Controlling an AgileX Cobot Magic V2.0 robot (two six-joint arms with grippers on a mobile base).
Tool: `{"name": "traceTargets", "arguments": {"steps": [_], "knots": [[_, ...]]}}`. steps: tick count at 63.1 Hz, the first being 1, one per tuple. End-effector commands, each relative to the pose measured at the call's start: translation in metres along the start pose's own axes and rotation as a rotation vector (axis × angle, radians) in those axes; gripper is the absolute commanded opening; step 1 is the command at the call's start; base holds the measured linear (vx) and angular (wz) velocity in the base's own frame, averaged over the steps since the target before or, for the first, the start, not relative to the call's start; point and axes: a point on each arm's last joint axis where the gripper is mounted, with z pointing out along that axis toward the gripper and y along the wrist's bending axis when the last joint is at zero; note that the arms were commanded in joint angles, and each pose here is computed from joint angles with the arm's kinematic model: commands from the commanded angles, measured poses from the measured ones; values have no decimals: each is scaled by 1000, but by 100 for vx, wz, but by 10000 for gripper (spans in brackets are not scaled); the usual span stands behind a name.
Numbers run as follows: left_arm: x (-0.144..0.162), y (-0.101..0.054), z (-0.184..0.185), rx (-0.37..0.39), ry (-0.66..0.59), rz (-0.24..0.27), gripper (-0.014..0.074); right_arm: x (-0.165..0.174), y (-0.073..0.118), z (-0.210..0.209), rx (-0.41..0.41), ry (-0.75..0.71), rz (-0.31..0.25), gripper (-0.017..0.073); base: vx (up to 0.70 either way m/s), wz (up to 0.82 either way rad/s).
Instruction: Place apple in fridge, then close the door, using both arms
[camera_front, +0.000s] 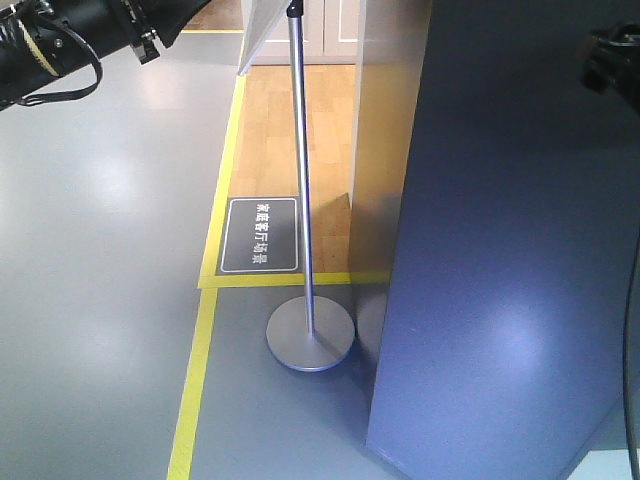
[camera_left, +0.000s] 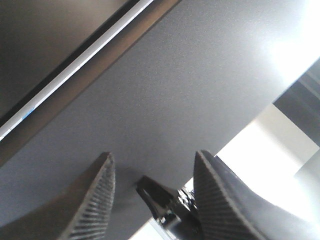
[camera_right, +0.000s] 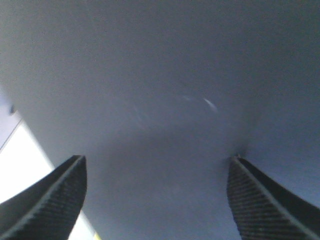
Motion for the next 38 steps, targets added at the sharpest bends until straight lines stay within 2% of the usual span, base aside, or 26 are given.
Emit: {"name": "traceTargets", "arguments": {"steps": [1,6,38], "knots": [[-11,-36,-1,98,-49,30,359,-24,-1,3,43,-94,-11,568,0,0],[-11,-36,-1,95,-51,30,359,-25,0,14,51,-96,-24,568,0,0],[-11,-36,-1,99,-48,30,359,-36,8,71,47,-115,-199,568,0,0]]}}
